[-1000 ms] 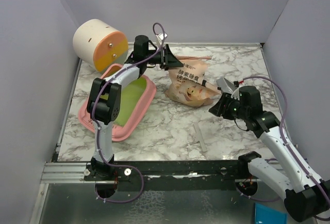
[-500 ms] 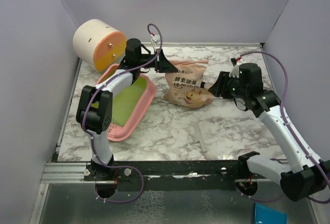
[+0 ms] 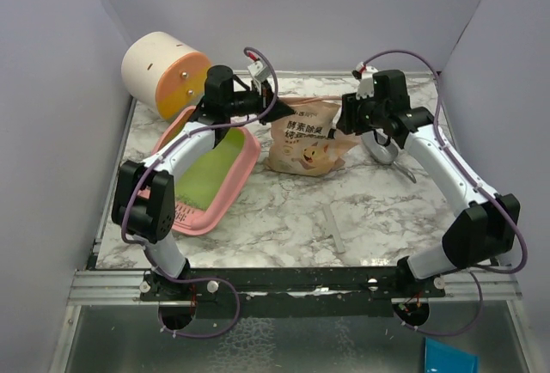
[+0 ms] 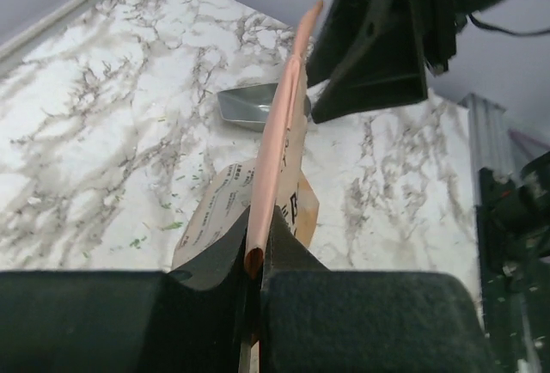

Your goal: Fill the litter box with clean litter

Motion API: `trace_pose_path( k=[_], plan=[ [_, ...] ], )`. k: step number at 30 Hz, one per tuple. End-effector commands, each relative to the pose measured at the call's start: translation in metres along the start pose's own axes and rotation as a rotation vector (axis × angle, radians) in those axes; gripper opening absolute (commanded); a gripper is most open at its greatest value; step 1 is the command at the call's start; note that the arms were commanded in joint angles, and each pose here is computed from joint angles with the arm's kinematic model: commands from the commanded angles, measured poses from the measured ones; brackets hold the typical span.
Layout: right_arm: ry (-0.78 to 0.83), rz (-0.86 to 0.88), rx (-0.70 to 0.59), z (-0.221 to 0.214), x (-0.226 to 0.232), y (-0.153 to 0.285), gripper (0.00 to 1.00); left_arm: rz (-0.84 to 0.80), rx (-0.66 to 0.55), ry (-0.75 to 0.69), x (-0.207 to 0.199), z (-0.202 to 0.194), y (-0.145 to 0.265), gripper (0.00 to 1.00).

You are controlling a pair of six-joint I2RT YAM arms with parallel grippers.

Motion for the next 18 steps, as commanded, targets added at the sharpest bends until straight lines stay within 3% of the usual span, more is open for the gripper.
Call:
trace_pose_path(
  k=[1,7,10,18],
  plan=[
    [0.054,0.013,-0.098,0.033,-0.010,-0.011,0.49,-0.016,-0.130,-0.493,-0.042,0.048,-0.002,0.00],
    [-0.083,0.009,-0.051,0.009,-0.073,-0.022,0.58,-0.006,-0.133,-0.526,-0.037,0.044,-0.007,0.00],
    [-0.204,0.083,-0.069,-0.003,-0.095,-0.024,0.58,0.004,-0.167,-0.547,-0.035,0.045,-0.007,0.00],
    [-0.262,0.387,-0.028,-0.015,-0.068,-0.042,0.56,-0.001,-0.249,-0.597,-0.037,0.048,-0.006,0.00]
  ],
)
Point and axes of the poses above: each gripper's point midway between its finger pads, its own y axis back along the fingers, its own x axis along the line the jaws close on, z = x × y, the point moved 3 cm from there along y, back along the fingers, and after that the axes turned 2 degrees about y, right-handed, at the moved point
